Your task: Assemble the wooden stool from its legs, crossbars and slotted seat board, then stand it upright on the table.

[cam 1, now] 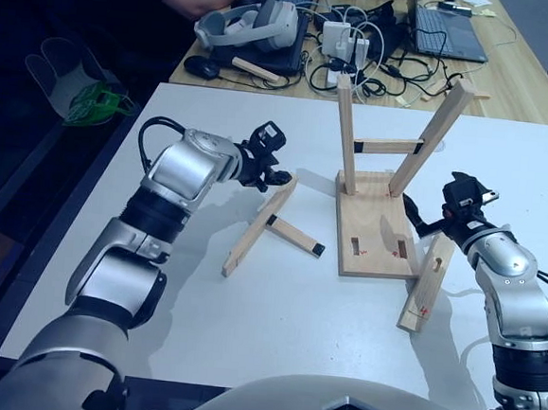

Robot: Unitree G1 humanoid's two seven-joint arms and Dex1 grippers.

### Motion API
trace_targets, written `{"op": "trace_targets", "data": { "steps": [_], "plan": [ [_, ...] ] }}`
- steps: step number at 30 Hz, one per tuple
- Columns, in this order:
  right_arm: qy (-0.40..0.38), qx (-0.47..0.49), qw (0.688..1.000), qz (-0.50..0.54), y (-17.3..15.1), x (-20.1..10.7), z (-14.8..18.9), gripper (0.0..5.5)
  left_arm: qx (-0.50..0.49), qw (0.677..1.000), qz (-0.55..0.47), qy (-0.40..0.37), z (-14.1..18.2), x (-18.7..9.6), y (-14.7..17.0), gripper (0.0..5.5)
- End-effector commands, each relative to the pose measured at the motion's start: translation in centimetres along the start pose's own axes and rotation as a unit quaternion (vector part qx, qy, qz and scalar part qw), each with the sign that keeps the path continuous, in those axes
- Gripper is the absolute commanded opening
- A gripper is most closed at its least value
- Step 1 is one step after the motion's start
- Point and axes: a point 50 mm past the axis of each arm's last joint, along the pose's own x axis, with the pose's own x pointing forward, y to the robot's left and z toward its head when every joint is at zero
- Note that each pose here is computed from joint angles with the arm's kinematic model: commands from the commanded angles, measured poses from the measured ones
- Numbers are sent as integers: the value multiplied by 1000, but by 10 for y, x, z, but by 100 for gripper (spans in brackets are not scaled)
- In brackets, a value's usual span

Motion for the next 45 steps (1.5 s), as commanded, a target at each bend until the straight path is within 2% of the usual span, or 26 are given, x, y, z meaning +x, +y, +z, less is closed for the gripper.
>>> {"op": "trace_targets", "data": {
  "steps": [1, 7, 14, 25, 36, 38, 44, 45],
  "plan": [
    [-4, 5, 1000, -3, 3, 3, 1, 540, 23, 999, -29, 23, 8, 12, -1, 323],
    [-6, 11, 1000, -6, 6, 3, 2, 540, -28, 996, -57, 63, -5, 29, -9, 418],
    [-9, 12, 1000, -6, 9, 4, 3, 540, -85, 991, -51, 92, -14, 37, -7, 418],
    [-16, 15, 1000, -5, 13, 7, 5, 540, -87, 988, -66, 107, -21, 39, -7, 261],
    [-35, 42, 999, 3, 14, 6, 8, 540, -93, 989, -70, 92, -24, 26, 2, 108],
    [-24, 33, 999, 35, 15, 2, 11, 540, -111, 990, -52, 66, -18, 15, 13, 104],
    [14, -23, 991, 130, 9, -13, 28, 540, -182, 979, 33, -79, 20, -35, 52, 103],
    [7, -18, 988, 152, 11, -15, 34, 508, -196, 973, 57, -111, 23, -47, 59, 103]
  ]
}}
